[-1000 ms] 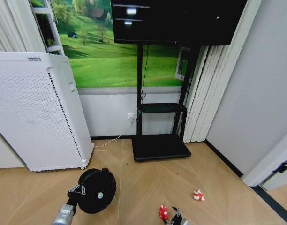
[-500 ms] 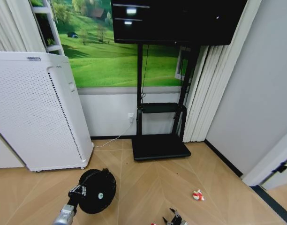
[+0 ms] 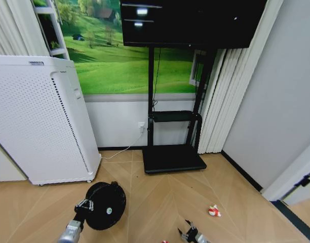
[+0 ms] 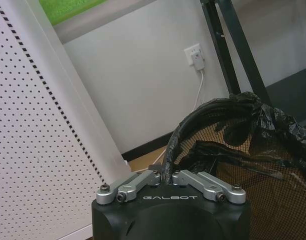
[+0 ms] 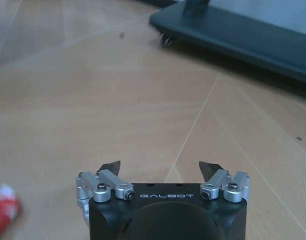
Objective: Pick up the trash bin and place the garbage on the floor into it.
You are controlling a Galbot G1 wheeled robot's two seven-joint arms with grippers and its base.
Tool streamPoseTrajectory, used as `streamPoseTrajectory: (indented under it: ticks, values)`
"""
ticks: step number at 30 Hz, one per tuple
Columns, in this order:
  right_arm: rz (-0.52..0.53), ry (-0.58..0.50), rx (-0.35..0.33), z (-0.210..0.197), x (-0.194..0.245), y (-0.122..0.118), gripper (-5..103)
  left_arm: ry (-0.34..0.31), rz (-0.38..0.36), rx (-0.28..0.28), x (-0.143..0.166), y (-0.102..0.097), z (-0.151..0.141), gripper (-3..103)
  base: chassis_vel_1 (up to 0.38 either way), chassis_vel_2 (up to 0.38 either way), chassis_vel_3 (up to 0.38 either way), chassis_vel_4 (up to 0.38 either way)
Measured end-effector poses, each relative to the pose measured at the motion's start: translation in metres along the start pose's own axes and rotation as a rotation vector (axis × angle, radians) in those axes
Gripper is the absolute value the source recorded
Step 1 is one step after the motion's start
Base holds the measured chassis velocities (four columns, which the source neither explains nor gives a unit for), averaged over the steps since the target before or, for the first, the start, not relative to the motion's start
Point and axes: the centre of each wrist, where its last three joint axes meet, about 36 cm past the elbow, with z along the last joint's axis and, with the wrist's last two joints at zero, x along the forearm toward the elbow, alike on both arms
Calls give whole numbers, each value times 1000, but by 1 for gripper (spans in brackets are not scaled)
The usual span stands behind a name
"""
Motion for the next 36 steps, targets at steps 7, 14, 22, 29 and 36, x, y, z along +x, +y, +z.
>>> streamPoseTrajectory:
  ticks: [7, 14, 22, 29, 36]
  values:
    - [39, -83, -74, -26, 9, -5, 100, -4, -3, 2, 1, 0, -2, 4, 0, 0, 0, 0]
    - [53, -121, -97, -17, 26, -15, 100, -10, -1, 5, 1, -5, -4, 4, 1, -18, -1, 17]
    - [51, -133, -95, -15, 29, -19, 100, -13, -1, 6, 1, -6, -5, 4, 9, -197, -9, 194]
    - [7, -177, -22, -15, 24, -21, 100, -7, -5, 2, 6, -5, -3, 4, 41, -136, -40, 140]
    - [-7, -176, 9, -11, 25, -18, 100, -7, -6, 2, 6, -6, -3, 4, 28, 77, -12, -73]
